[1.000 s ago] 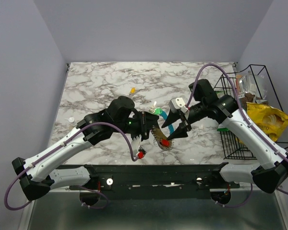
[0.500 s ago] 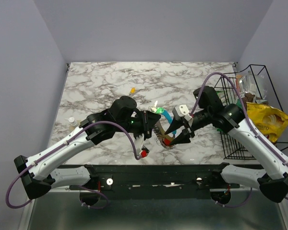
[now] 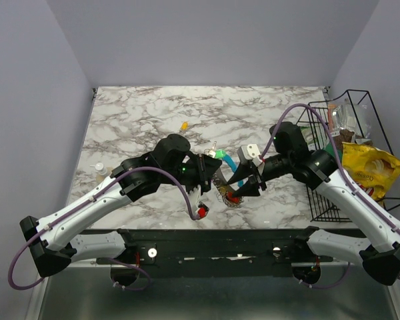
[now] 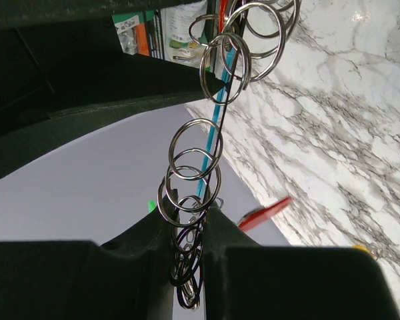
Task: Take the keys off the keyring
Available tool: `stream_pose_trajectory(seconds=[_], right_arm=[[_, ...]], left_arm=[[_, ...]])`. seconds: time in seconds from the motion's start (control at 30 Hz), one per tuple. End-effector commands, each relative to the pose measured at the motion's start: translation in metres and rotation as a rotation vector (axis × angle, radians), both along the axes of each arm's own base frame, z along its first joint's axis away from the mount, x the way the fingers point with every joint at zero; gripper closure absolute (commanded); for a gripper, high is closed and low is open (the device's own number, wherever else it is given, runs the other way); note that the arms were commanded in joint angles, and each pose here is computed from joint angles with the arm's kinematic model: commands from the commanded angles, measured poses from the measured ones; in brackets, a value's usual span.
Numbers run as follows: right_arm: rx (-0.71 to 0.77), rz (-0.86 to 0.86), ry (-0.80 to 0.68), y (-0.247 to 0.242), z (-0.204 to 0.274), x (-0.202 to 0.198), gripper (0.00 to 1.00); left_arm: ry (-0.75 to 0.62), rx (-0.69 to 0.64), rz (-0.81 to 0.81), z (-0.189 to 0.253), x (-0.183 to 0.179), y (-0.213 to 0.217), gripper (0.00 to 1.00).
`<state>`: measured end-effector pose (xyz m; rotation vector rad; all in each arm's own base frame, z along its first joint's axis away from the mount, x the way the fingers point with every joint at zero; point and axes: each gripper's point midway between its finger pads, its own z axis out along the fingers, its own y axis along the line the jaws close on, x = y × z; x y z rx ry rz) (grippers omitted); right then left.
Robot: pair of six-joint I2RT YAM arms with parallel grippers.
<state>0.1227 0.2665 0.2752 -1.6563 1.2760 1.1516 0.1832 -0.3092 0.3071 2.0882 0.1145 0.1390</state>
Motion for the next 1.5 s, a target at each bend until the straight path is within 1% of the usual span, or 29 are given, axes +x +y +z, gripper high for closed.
stream_pose_trajectory(seconds=[0.0,0.1,0.27,0.4,0.53,0.67,0.77,0.8,0.9,1.13,1.27,1.4,1.47], right_arm=[[0.036,0.000,0.008,0.008,0.006,0.003,0.55],[0.042,0.026,0.033,0.007,0.007,-0.004,0.55],[0.035,0.039,0.027,0.001,-0.002,-0.012,0.54],[0.031,0.048,0.030,-0.003,-0.006,-0.017,0.51],[0.027,0.031,0.045,-0.003,-0.008,-0.017,0.49],[0.040,-0.017,0.044,0.002,-0.005,-0.008,0.48],[0.031,-0.048,0.046,0.004,-0.008,-0.002,0.50],[0.028,-0.058,0.045,0.004,-0.010,0.001,0.53],[0.022,-0.055,0.063,0.006,-0.015,0.001,0.56],[0.019,-0.052,0.053,0.006,-0.019,-0.003,0.57],[0.016,-0.058,0.059,0.009,-0.022,-0.004,0.55],[0.005,-0.085,0.065,0.012,-0.028,0.000,0.58],[0.002,-0.099,0.070,0.013,-0.032,0.002,0.63]], left_arm=[[-0.005,-0.092,0.009,0.024,-0.001,-0.005,1.00],[0.000,-0.096,0.018,0.025,0.001,-0.005,1.00],[0.020,-0.102,0.038,0.024,0.002,-0.004,1.00],[0.026,-0.103,0.046,0.023,0.004,-0.005,1.00],[0.028,-0.105,0.047,0.023,0.004,-0.005,1.00],[0.026,-0.106,0.054,0.023,0.005,-0.004,1.00],[0.027,-0.110,0.059,0.024,0.006,-0.005,1.00],[0.026,-0.111,0.062,0.024,0.007,-0.005,1.00],[0.030,-0.114,0.061,0.025,0.006,-0.005,1.00],[0.029,-0.119,0.078,0.027,0.010,-0.005,1.00],[0.032,-0.122,0.085,0.028,0.011,-0.006,1.00],[0.032,-0.127,0.089,0.029,0.012,-0.006,1.00],[0.036,-0.129,0.093,0.029,0.013,-0.007,1.00]])
